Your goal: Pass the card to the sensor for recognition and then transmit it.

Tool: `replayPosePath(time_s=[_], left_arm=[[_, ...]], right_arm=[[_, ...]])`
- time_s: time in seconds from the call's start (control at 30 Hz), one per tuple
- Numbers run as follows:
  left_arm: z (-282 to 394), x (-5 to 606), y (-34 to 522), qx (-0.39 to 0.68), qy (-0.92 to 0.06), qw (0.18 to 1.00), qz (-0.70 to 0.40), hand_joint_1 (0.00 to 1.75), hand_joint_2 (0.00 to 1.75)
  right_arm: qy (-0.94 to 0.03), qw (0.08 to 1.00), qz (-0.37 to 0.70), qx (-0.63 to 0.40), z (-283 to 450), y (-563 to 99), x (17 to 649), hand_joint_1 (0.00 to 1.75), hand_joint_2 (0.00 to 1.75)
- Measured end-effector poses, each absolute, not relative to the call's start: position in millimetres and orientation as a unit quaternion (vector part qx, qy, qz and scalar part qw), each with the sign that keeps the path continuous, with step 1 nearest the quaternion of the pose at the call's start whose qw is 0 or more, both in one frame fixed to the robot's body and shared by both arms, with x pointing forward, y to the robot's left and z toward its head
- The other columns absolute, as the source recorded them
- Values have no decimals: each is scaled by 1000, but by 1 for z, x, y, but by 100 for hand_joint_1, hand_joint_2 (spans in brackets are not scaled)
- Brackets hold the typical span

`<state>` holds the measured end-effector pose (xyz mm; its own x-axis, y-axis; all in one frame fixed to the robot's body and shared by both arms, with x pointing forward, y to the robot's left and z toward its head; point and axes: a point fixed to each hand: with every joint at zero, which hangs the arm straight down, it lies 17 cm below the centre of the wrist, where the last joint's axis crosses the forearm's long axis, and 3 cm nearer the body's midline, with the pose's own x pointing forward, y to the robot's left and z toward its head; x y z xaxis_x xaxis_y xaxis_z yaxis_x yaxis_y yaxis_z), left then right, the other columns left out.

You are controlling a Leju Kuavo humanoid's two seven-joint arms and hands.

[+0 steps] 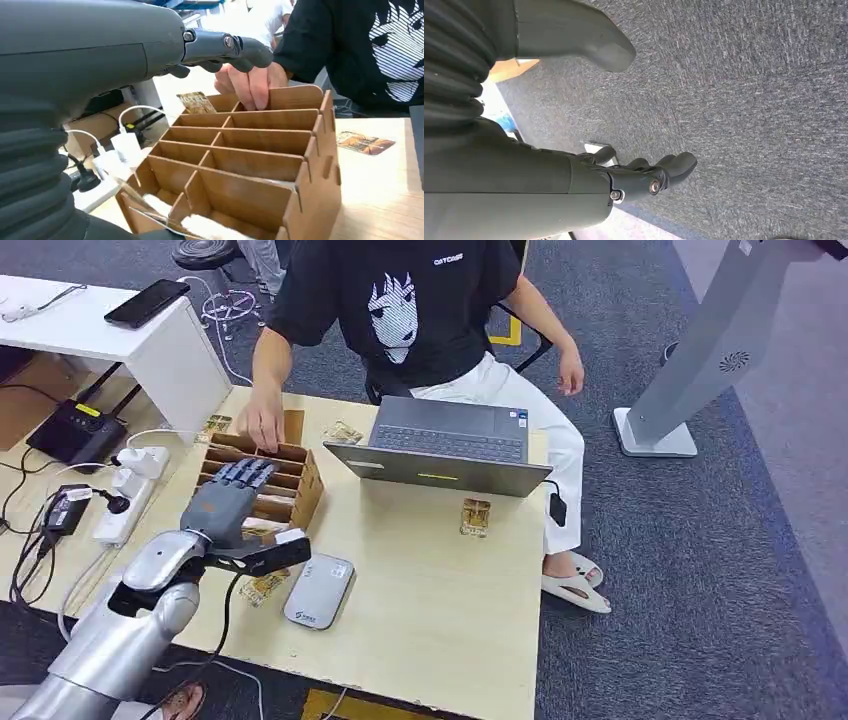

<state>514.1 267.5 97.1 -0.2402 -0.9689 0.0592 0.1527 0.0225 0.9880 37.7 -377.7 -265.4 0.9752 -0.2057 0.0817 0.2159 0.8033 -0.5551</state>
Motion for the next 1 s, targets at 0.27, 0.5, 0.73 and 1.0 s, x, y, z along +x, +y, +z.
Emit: replayPosePath(time_s=[0.27,0.5,0.73,1.0], left_arm=[[86,510,260,380,-521,472,-601,0,175],[64,504,261,372,-498,476,-622,0,175],[45,501,274,368,-474,494,-630,175,175],[44,506,279,357,-469,496,-637,175,175]], right_arm=[[-11,950,-109,-294,-265,-378,39,0,175],[-9,950,-108,-294,-265,-378,38,0,175],[-10,951,-104,-292,-266,-376,39,0,175],[-10,951,-99,-292,-266,-376,39,0,175]])
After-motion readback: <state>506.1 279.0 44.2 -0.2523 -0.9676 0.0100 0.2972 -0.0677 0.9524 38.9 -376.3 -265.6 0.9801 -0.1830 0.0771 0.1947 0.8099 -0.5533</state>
